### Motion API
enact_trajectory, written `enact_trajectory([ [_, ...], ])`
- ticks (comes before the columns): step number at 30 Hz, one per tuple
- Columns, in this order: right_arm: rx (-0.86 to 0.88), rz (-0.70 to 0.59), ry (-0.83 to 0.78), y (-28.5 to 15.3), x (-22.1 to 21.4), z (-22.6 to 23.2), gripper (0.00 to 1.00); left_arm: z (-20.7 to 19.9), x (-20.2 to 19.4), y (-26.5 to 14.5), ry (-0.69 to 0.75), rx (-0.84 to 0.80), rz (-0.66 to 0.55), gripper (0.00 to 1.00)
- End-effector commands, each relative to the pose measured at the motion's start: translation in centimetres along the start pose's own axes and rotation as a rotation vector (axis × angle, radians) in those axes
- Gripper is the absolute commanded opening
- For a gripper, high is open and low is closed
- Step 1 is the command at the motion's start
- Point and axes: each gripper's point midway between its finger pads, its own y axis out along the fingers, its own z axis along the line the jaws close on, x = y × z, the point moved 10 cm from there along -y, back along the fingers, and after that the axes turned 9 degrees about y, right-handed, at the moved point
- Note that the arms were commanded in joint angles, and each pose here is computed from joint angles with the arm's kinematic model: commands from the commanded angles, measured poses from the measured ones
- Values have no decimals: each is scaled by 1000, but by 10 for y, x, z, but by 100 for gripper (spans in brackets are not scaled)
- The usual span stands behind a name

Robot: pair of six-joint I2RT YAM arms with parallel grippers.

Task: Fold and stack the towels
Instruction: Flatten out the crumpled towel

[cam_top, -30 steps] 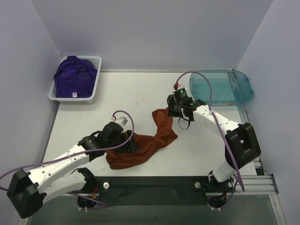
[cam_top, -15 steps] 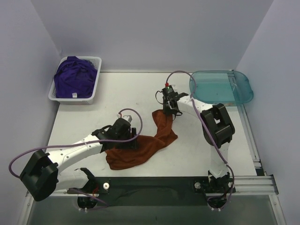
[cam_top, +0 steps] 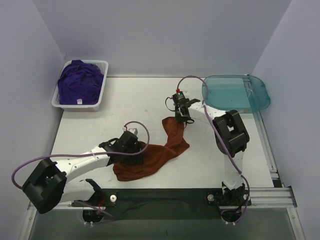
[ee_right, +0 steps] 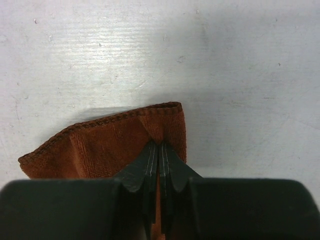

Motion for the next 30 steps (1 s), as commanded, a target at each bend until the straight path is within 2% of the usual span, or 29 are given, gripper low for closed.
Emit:
enact_trajectory([
  [1, 34, -61, 12, -26, 23, 6, 0, 4, 4, -1, -30, -1, -56, 64],
  [6, 230, -101, 31, -70, 44, 27, 0, 15, 6, -6, -77, 13, -77, 52],
  [8, 318, -143, 47, -93, 53, 30, 0, 18, 6, -10, -83, 25, -86, 45],
  [10, 415, -202, 70, -121, 60, 30, 0, 21, 5, -15, -91, 31, -99, 43],
  [14, 431, -249, 174, -140, 48, -7, 0, 23, 3, -25, -100, 23, -115, 42],
  [15, 375, -200, 212, -124, 28, -31, 0, 23, 3, -28, -103, 16, -123, 42],
  [17, 387, -212, 270, -131, 15, -52, 0, 23, 3, -32, -109, 3, -130, 42],
  [18, 358, -178, 272, -122, -4, -64, 0, 22, 4, -35, -113, -6, -144, 42],
  [22, 313, -140, 318, -116, -34, -100, 0, 21, 6, -41, -101, -21, -156, 47],
  [25, 279, -134, 311, -112, -48, -111, 0, 19, 9, -44, -93, -27, -156, 51],
  [30, 336, -190, 299, -133, -32, -105, 0, 16, 14, -54, -83, -56, -176, 65],
])
